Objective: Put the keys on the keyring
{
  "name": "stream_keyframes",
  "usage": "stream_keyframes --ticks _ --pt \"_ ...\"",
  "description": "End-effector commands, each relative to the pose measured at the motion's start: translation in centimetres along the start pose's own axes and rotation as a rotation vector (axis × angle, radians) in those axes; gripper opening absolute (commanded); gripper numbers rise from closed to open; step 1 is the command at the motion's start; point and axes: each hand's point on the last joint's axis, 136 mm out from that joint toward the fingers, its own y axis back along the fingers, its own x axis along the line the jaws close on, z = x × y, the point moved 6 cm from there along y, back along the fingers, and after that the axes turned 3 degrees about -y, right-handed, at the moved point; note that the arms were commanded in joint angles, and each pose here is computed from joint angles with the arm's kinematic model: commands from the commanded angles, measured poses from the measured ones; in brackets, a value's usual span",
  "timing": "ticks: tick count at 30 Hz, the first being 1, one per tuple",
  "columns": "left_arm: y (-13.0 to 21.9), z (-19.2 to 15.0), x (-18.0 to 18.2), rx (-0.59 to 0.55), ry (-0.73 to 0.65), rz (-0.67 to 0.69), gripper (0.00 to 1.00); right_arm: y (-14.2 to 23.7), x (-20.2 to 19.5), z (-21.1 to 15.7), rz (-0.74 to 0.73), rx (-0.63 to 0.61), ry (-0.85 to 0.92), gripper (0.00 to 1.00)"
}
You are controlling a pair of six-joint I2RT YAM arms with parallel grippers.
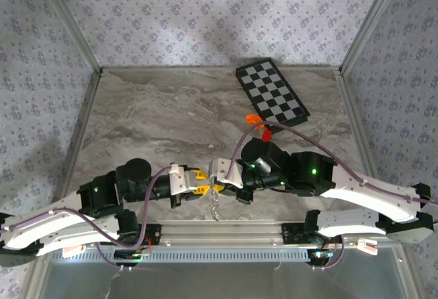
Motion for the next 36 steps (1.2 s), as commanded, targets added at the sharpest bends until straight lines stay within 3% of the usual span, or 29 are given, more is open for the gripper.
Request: stream_keyframes --ticks 1,15,22,25,30,36 --pt "-0.2 0.8 0.0 -0.045 -0.021 -0.005 0.24 0.3 0.1 1.4 0.007 -0.056 0.024 0.0" --pt "-0.1 1.2 -0.1 -0.076 -0.025 -0.017 0.01 0.3 0.1 1.3 0.005 -0.072 0.018 0.0" --pt "0.6 2.1 0.0 -0.141 0.012 -0.004 0.0 0.5 -0.1 1.4 -0.02 -0.097 0.018 0.0" --pt "1.0 2.7 0.1 -0.19 0.021 0.0 0.0 0.8 -0.2 1.5 -0.037 -0.147 0.004 0.16" --pt "1.5 3.3 -0.1 -0.27 0.028 -0.006 0.0 0.8 -0.1 1.6 -0.032 -0.225 -0.008 0.33" --pt "1.9 3.6 -0.2 -0.321 0.021 -0.009 0.0 1.0 -0.3 1.4 -0.044 -0.265 -0.045 0.32"
